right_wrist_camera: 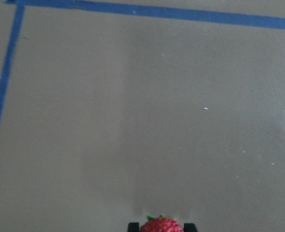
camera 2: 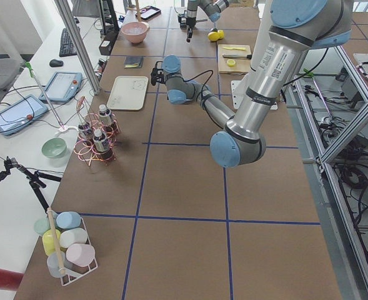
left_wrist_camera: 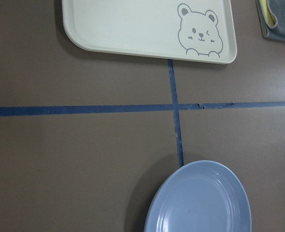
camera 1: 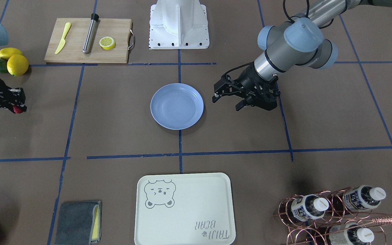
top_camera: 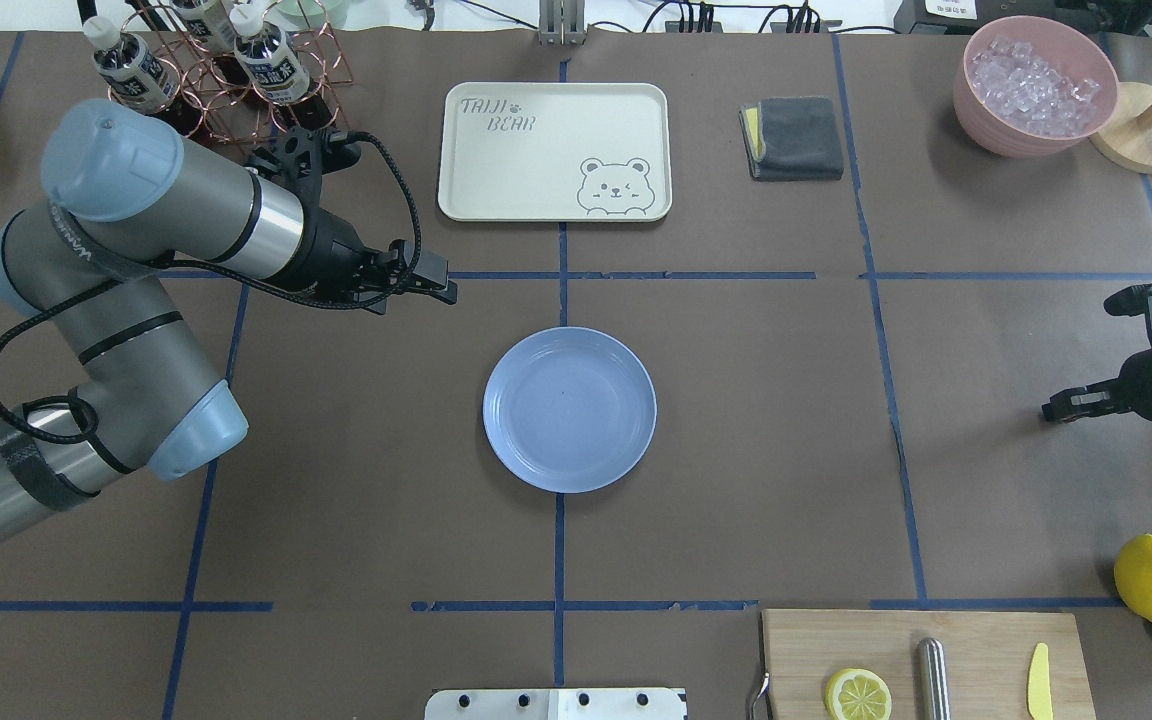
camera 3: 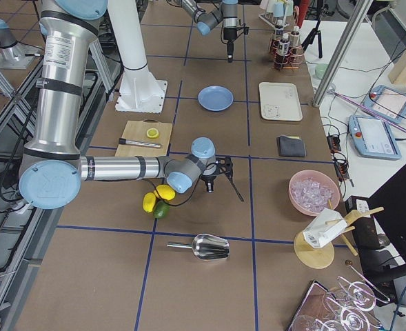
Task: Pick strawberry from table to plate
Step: 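Lower the right gripper onto the red strawberry and close on it, then carry the strawberry with the right gripper over the blue plate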
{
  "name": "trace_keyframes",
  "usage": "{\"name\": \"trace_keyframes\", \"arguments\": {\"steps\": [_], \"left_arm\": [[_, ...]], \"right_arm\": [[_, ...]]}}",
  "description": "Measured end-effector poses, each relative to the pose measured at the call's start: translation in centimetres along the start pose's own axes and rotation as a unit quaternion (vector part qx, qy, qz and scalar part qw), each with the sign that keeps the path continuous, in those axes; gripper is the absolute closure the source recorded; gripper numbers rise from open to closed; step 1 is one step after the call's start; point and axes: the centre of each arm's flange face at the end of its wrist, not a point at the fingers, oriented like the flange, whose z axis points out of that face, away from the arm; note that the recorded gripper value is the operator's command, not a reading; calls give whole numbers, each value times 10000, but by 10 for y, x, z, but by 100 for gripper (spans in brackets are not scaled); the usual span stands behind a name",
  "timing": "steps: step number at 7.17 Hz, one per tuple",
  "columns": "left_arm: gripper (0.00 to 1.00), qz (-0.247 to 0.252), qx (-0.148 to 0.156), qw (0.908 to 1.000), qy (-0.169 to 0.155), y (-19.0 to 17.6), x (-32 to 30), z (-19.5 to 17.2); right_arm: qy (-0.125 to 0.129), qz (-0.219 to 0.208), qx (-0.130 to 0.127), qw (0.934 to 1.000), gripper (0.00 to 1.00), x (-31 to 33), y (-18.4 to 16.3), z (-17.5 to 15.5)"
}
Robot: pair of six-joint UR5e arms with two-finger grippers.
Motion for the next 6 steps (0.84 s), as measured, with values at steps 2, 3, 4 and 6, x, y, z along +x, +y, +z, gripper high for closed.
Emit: {"name": "trace_keyframes", "arguments": {"steps": [2,3,4,6], "left_arm": [[0,2,52,10000,-14,4,-13,-13],[0,5,93,10000,-24,6,-20,-23],[0,21,130,9999,-36,6,-26,-30],[0,237,191,9995,-92,4,-38,-40]], "right_arm": [[-477,563,256,9969,100,-69,-27,-17],[-751,869,326,9928,100,-119,-41,-13],[-1002,1175,379,9873,100,-180,-51,-5],[-1105,1652,396,9793,100,-324,-60,14]]}}
